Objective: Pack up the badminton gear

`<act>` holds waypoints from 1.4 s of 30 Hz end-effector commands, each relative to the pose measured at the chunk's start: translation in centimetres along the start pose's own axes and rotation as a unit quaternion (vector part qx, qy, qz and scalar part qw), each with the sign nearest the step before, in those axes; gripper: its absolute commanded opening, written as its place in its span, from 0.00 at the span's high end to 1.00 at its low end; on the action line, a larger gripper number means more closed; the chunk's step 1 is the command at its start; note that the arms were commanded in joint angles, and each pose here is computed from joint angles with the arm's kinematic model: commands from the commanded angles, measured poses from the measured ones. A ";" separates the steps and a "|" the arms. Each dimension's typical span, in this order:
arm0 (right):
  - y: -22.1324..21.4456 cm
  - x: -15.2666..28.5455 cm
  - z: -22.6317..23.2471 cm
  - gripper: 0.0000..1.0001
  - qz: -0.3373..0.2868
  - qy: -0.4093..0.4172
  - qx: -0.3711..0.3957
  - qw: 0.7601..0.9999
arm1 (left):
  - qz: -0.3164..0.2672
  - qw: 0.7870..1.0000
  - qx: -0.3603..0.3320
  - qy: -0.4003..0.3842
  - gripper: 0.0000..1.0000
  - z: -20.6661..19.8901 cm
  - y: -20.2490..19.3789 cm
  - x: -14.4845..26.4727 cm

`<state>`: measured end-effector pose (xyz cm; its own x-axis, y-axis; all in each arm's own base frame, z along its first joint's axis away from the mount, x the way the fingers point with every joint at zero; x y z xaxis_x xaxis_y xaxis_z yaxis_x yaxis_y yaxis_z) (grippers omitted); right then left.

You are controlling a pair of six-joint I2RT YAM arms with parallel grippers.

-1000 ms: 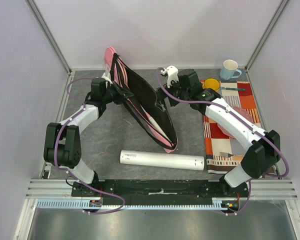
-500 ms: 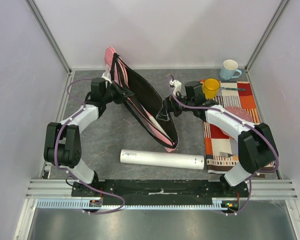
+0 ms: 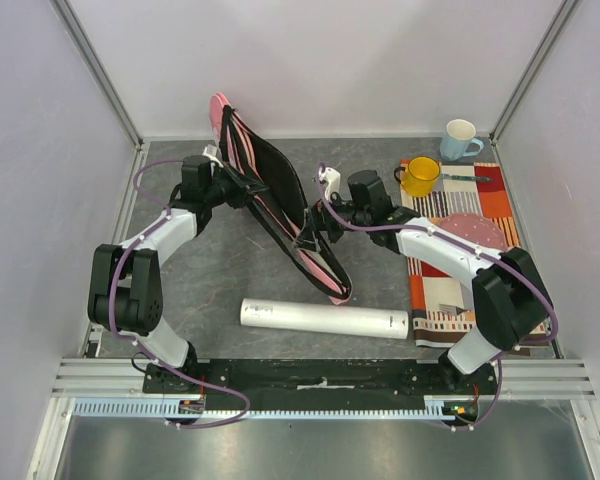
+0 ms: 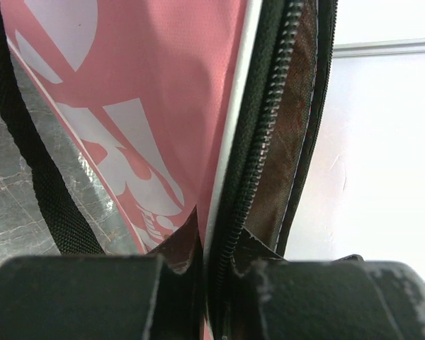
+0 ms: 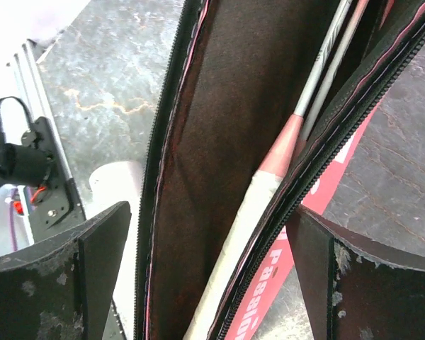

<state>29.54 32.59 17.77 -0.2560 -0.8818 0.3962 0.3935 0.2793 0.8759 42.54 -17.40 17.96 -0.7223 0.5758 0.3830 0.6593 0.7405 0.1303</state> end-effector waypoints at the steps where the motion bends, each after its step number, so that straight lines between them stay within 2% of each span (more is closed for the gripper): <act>1: 1.7 -0.1 -0.3 0.02 0.010 -0.066 0.062 0.996 | -0.020 0.999 0.001 -0.049 0.98 -4.5 1.3 0.4; 5: 1.3 -1.3 -0.2 0.02 0.042 -0.129 0.099 0.986 | -0.024 0.999 0.013 -0.038 0.98 -4.6 1.4 0.5; 6: 1.5 -1.0 -1.1 0.05 0.050 -0.167 0.104 0.979 | -0.024 0.999 0.015 -0.035 0.98 -4.5 1.3 0.5; 8: 1.2 -1.4 -1.4 0.06 0.065 -0.195 0.116 0.972 | -0.026 0.999 0.022 -0.027 0.98 -4.3 1.3 0.5; 13: 0.7 -2.2 -2.3 0.21 0.099 -0.250 0.155 0.950 | -0.021 0.999 0.041 -0.025 0.98 -4.1 1.0 0.4; 14: 0.8 -2.4 -2.1 0.29 0.103 -0.252 0.171 0.947 | -0.021 0.998 0.044 -0.025 0.98 -4.2 1.0 0.4; 15: 0.4 -2.5 -2.5 0.32 0.113 -0.265 0.179 0.941 | -0.019 0.998 0.045 -0.026 0.96 -4.1 0.9 0.4; 16: 0.4 -2.5 -2.6 0.34 0.116 -0.270 0.186 0.938 | -0.017 0.999 0.043 -0.028 0.92 -4.3 0.9 0.4; 17: 0.2 -2.5 -2.9 0.39 0.120 -0.276 0.192 0.934 | -0.015 0.999 0.041 -0.029 0.79 -4.3 0.8 0.6; 18: 0.0 -2.4 -3.2 0.44 0.125 -0.280 0.200 0.931 | -0.017 0.999 0.040 -0.031 0.73 -4.3 0.8 0.8; 20: -0.4 -2.6 -3.6 0.60 0.128 -0.280 0.218 0.926 | -0.016 0.999 0.033 -0.038 0.59 -4.4 0.7 1.1; 22: -0.7 -2.6 -3.8 0.68 0.131 -0.277 0.236 0.922 | -0.015 0.999 0.026 -0.042 0.50 -4.6 0.7 1.5; 23: -0.7 -2.6 -3.9 0.74 0.129 -0.283 0.239 0.920 | -0.013 0.999 0.027 -0.037 0.42 -4.4 0.7 1.7; 26: -0.5 -2.2 -4.1 0.86 0.130 -0.284 0.261 0.914 | -0.018 0.999 0.023 -0.029 0.31 -3.7 1.5 2.9; 29: -0.5 -1.5 -4.1 1.00 0.135 -0.283 0.279 0.908 | -0.044 0.999 0.012 -0.020 0.24 -3.5 3.4 5.0; 32: -0.5 -0.6 -4.2 1.00 0.142 -0.287 0.300 0.899 | -0.055 0.998 -0.009 -0.026 0.23 -4.6 5.2 6.5; 34: -0.5 0.1 -4.6 1.00 0.151 -0.302 0.316 0.887 | -0.088 0.996 -0.008 -0.027 0.23 -4.6 7.8 8.2; 37: -1.2 1.3 -5.4 1.00 0.174 -0.315 0.349 0.865 | -0.113 0.993 0.001 -0.043 0.15 -5.5 10.3 9.3; 38: -1.0 1.7 -5.5 1.00 0.177 -0.317 0.364 0.858 | -0.109 0.993 0.011 -0.036 0.10 -4.9 11.0 8.8; 42: -1.6 2.6 -5.3 1.00 0.181 -0.309 0.398 0.845 | -0.114 0.991 0.065 -0.004 0.09 -4.7 14.3 8.1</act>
<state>32.50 29.12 13.45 -0.6992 -0.3832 0.6035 -0.0161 0.8524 0.5226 45.11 -4.67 25.83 -0.8605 0.3792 0.3402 0.4417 0.8881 0.1274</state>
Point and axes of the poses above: each gripper's point midway between its finger pads, its own x axis back along the fingers, its own z axis along the line the jaws close on, y = z × x, the point moved 1 cm from there along x, back along the fingers, and after that the axes turned 12 degrees about x, right-handed, at the moved point
